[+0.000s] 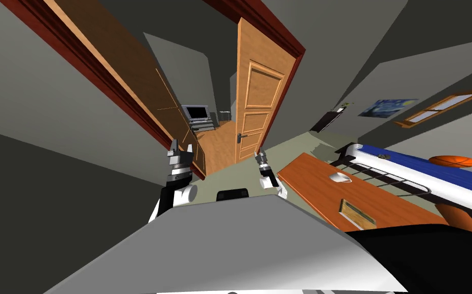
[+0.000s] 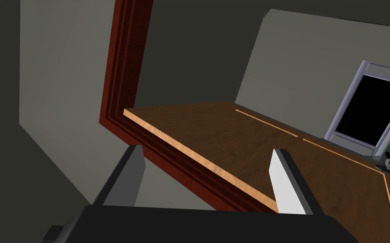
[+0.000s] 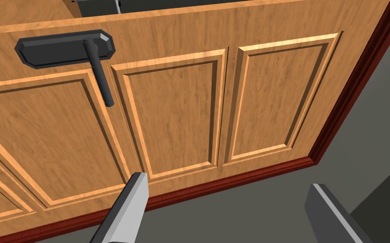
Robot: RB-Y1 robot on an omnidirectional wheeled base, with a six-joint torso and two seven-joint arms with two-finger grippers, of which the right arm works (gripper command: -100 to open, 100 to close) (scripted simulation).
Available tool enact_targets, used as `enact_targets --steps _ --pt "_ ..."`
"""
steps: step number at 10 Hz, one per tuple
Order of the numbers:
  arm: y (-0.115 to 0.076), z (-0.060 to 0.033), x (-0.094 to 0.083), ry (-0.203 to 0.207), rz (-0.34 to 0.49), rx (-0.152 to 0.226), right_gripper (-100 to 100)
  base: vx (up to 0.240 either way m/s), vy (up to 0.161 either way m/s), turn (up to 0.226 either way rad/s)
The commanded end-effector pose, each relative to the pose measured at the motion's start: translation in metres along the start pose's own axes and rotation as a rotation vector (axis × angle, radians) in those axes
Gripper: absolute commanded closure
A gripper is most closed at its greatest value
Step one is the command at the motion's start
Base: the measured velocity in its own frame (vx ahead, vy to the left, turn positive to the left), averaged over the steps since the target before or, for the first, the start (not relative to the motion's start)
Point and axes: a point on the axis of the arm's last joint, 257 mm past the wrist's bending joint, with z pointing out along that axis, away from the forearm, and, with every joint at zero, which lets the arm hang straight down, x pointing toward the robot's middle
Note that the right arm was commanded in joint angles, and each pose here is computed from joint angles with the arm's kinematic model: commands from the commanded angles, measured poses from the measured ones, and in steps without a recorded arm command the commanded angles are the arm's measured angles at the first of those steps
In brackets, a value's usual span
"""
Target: Push the door open
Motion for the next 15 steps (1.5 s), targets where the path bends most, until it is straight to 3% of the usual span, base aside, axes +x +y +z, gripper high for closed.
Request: enact_targets --steps 1,8,15 --pt "-0.013 0.0021 -0.002 0.013 0.004 0.026 -100 0.102 -0.030 0.116" --pt "-0.067 0.0082 -0.018 0.054 -0.002 0.135 -100 0.092 -0.044 0.118" --pt "-0.108 0.0116 -0.049 0.067 -0.032 0.232 -100 0.093 -0.047 0.103"
